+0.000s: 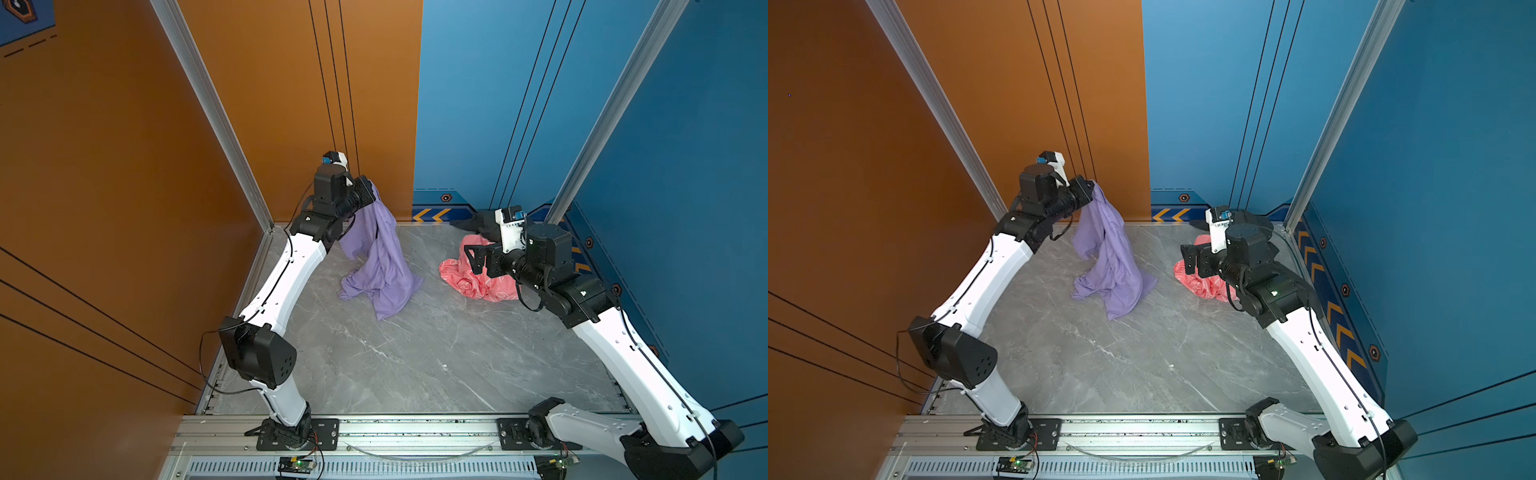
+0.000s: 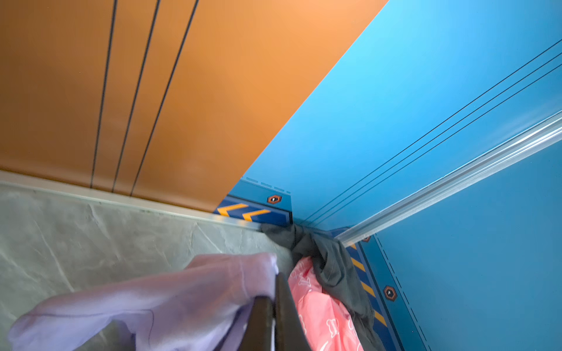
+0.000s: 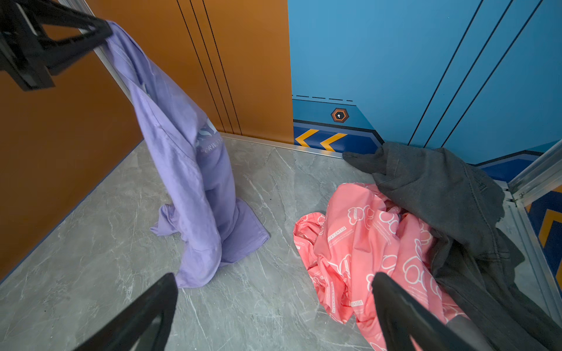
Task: Pick out a specific cloth from the pile
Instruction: 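Lift the lavender shirt with the left gripper and carry it farther away, then lower the lavender shirt onto the table with the left gripper and release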
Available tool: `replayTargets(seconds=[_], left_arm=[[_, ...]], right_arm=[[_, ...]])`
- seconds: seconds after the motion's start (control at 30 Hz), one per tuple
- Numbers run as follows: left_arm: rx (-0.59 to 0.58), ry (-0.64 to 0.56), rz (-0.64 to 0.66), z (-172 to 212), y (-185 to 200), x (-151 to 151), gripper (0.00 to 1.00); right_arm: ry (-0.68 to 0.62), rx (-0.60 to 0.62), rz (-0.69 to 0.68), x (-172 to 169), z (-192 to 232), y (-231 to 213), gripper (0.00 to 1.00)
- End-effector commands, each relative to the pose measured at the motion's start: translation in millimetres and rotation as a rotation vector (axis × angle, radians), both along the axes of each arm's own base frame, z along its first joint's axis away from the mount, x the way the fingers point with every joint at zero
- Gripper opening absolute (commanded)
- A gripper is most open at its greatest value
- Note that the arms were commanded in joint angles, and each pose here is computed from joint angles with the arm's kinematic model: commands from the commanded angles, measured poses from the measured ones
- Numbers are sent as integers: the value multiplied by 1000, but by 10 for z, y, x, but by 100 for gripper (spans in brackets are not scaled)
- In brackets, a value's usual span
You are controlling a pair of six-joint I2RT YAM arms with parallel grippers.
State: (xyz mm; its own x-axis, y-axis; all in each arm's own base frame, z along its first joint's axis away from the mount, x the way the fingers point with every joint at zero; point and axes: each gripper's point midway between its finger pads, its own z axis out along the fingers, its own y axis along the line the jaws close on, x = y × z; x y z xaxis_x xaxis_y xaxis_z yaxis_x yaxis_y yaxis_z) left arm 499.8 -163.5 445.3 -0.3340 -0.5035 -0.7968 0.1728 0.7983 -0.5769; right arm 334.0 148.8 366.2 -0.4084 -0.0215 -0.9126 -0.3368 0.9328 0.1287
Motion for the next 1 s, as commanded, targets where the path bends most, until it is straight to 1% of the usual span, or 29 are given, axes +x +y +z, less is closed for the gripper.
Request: replayTargets(seconds=[0.0, 0.1, 0.23, 0.3, 0.37, 0.47, 0.6, 0.8, 0.97], left_arm=[[157, -82, 111, 480, 364, -81, 0], [202, -148, 181, 918, 656, -123, 0], [186, -253, 274, 1445, 1106, -285, 0], [174, -282, 323, 1593, 1328, -403, 0], [189, -279, 344, 1609, 1438, -484, 0], [240, -228, 332, 1423, 1429, -499, 0], [274, -116, 264, 950, 1266, -351, 0], [317, 24, 137, 278, 897, -179, 0], [366, 127, 92, -223, 779, -119, 0]], right_arm=[[-15, 52, 1, 61, 45, 36, 100], [-24, 73, 3, 79, 86, 41, 100], [-34, 92, 0, 94, 125, 23, 100], [-38, 104, -1, 102, 136, 16, 100], [-39, 118, 0, 110, 143, 20, 100], [-36, 139, 2, 125, 123, 32, 100], [-23, 162, 7, 136, 95, 60, 100], [-33, 163, -3, 87, 103, 1, 100], [-34, 163, -20, 57, 70, -84, 100]])
